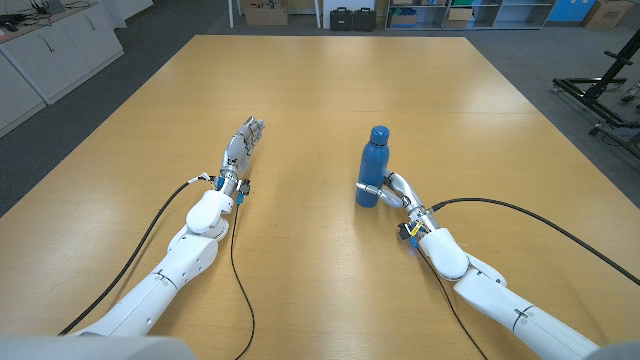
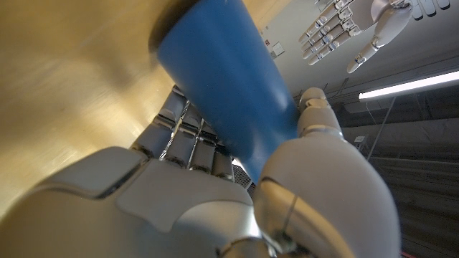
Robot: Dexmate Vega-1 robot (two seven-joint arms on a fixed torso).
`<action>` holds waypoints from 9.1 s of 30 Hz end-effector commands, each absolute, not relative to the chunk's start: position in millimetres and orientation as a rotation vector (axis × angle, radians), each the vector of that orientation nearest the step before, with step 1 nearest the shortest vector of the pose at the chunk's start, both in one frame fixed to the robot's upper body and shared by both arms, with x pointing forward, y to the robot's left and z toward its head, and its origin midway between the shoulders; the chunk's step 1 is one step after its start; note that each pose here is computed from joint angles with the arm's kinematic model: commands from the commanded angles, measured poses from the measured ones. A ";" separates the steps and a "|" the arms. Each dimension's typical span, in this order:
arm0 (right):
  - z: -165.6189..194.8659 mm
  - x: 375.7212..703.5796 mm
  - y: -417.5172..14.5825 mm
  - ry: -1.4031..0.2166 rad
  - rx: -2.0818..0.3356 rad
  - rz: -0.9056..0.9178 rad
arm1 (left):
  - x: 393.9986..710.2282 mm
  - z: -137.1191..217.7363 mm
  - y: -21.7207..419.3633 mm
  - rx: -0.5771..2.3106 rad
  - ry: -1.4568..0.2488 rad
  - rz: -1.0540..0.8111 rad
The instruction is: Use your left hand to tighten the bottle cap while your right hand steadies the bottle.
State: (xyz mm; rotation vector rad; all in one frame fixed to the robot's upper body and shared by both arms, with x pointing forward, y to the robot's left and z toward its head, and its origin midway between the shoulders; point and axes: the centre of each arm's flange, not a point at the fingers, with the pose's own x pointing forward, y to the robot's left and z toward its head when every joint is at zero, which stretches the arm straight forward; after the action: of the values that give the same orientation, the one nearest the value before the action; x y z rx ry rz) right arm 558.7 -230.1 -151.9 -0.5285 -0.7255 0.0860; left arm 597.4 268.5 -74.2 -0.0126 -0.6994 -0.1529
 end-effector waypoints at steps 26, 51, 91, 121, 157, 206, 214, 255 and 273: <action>-104.2 531.1 -209.8 -0.854 -0.549 0.118 | 578.2 -70.5 257.3 0.022 -0.758 -0.171; -82.4 518.2 -180.6 -0.894 -0.588 0.181 | 556.3 -73.8 242.3 0.094 -0.802 -0.156; -69.5 523.9 -163.8 -0.819 -0.726 0.270 | 545.4 -63.9 218.5 0.292 -0.791 -0.156; -63.5 539.9 -168.4 -0.720 -0.590 0.379 | 543.0 -61.3 217.3 0.347 -0.859 -0.160; -70.6 523.7 -152.8 -0.793 -0.490 0.503 | 543.4 -28.1 188.8 0.430 -0.902 -0.202; -79.1 549.1 -187.7 -0.731 -0.386 0.433 | 528.9 -32.9 186.2 0.403 -0.967 -0.212; -80.4 543.6 -179.6 -0.738 -0.401 0.458 | 537.6 -26.5 177.4 0.419 -0.949 -0.235; -69.7 493.9 -182.3 -0.869 -0.376 0.459 | 544.9 -36.7 174.6 0.403 -0.906 -0.260; -87.6 533.3 -190.7 -0.750 -0.390 0.402 | 530.0 -42.9 182.8 0.411 -0.935 -0.224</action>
State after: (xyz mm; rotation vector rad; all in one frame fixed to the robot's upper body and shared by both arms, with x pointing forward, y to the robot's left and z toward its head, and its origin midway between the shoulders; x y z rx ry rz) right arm 517.6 -187.7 -78.8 -0.3821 -0.8041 0.4230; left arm 536.2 181.1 -42.2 0.3988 -0.9195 -0.2387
